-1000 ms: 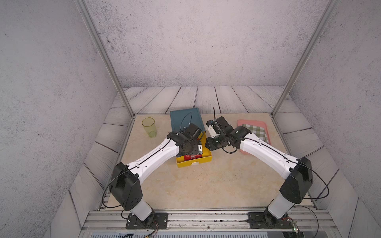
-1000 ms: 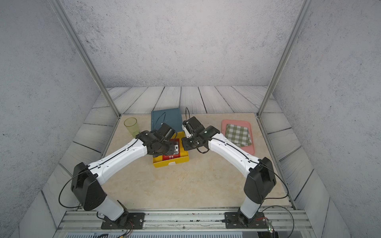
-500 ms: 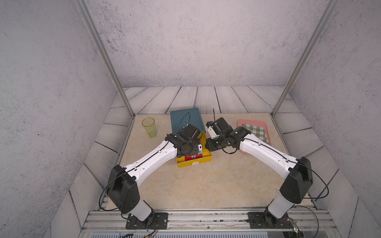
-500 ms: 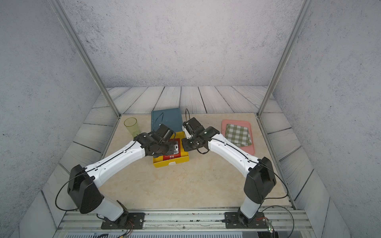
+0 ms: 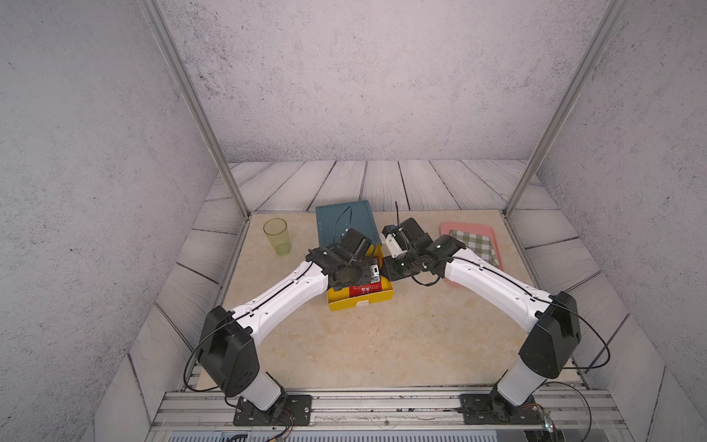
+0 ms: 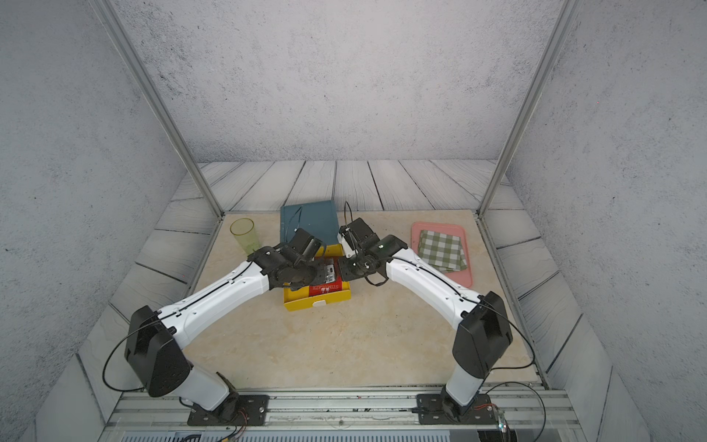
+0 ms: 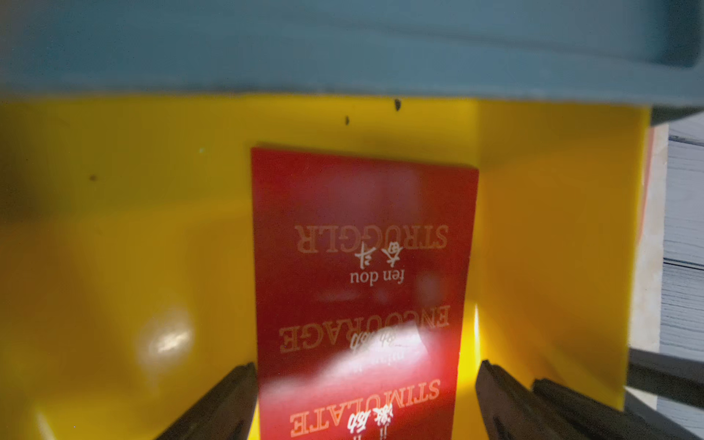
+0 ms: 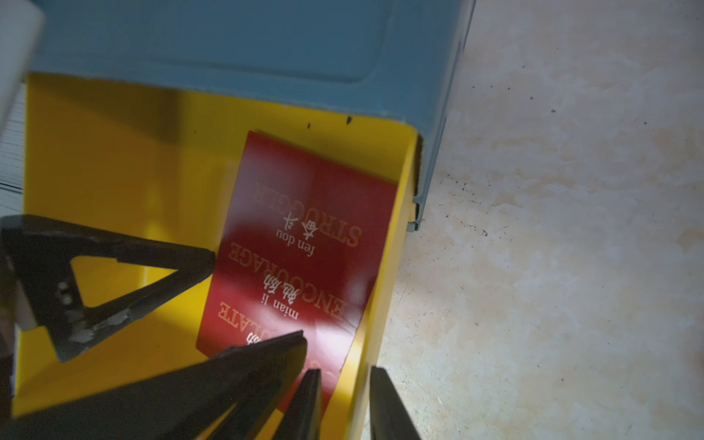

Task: Take the postcards out of the drawer
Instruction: Pick up the postcard from the drawer.

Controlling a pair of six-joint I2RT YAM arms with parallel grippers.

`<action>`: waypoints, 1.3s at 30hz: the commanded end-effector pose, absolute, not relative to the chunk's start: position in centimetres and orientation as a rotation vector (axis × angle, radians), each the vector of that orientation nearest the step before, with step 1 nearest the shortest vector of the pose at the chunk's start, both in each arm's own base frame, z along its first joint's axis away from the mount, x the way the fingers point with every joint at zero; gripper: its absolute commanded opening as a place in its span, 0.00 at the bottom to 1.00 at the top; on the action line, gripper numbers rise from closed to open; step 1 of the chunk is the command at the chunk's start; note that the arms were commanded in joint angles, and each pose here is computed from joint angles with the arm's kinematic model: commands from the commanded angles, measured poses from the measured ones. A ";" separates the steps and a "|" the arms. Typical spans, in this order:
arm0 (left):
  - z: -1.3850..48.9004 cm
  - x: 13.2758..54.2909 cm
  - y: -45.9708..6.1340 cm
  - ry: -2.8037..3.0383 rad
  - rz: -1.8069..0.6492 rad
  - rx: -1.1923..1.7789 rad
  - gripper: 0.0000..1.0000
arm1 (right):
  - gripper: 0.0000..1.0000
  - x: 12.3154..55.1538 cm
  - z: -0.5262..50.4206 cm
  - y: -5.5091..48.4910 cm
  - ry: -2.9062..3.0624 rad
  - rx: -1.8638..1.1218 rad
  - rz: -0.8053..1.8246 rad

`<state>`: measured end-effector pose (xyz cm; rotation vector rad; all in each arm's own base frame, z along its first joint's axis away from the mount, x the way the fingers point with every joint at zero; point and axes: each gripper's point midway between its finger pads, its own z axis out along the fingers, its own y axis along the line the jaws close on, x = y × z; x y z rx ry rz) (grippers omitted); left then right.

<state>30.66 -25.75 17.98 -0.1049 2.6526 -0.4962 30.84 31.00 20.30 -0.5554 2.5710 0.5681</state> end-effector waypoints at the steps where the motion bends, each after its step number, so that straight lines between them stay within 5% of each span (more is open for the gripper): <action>1: 16.8 30.3 -26.4 2.698 -0.535 -0.111 0.96 | 0.26 30.6 20.3 31.4 2.577 -0.557 0.583; 39: 16.8 31.1 -27.2 2.601 -0.753 -0.170 0.96 | 0.25 30.5 19.8 31.5 2.597 -0.552 0.590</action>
